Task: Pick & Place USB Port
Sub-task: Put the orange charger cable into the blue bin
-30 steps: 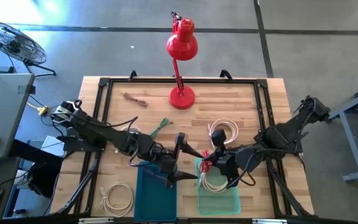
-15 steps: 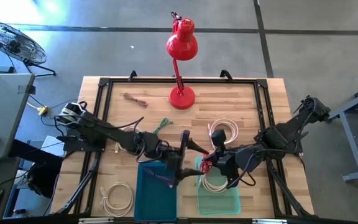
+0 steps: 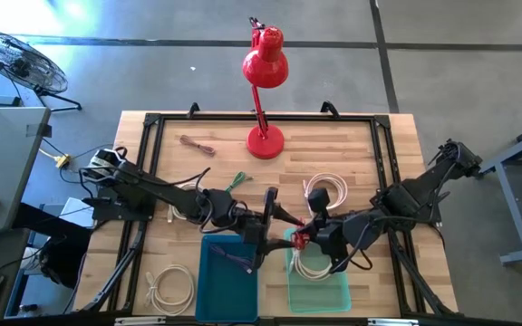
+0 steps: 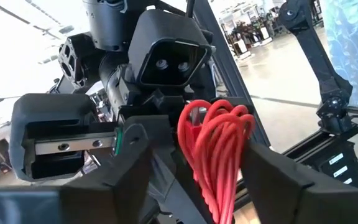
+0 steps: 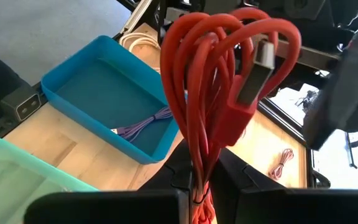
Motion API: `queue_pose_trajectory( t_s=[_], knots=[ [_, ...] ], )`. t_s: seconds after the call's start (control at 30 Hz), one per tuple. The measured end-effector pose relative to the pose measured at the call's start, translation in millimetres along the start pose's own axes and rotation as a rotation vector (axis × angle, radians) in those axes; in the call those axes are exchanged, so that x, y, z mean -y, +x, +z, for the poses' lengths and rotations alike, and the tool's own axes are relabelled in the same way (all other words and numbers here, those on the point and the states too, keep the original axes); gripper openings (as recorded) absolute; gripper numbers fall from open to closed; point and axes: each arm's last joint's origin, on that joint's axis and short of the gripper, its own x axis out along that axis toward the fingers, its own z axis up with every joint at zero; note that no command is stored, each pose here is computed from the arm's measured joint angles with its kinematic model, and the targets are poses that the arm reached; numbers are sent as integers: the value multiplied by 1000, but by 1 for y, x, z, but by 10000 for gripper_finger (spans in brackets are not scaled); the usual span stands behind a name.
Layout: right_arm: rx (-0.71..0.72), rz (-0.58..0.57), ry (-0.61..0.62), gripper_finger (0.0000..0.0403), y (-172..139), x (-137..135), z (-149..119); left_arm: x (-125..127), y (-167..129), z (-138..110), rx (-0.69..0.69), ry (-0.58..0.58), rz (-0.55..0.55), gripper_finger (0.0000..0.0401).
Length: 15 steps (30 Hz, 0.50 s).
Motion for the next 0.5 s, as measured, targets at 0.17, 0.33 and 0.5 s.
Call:
queue_pose_trajectory(
  t_s=[0.17, 0.33, 0.5],
  knots=[
    [-1, -4, 1, 18, 0, 0, 0, 1, 1, -2, -5, 15, 1, 114],
    [-6, 1, 18, 18, 0, 0, -1, 3, 2, -3, -2, 55, 10, 25],
    [-17, 2, 67, 47, 0, 0, -2, 2, 2, -3, -7, 52, 27, 31]
  ],
)
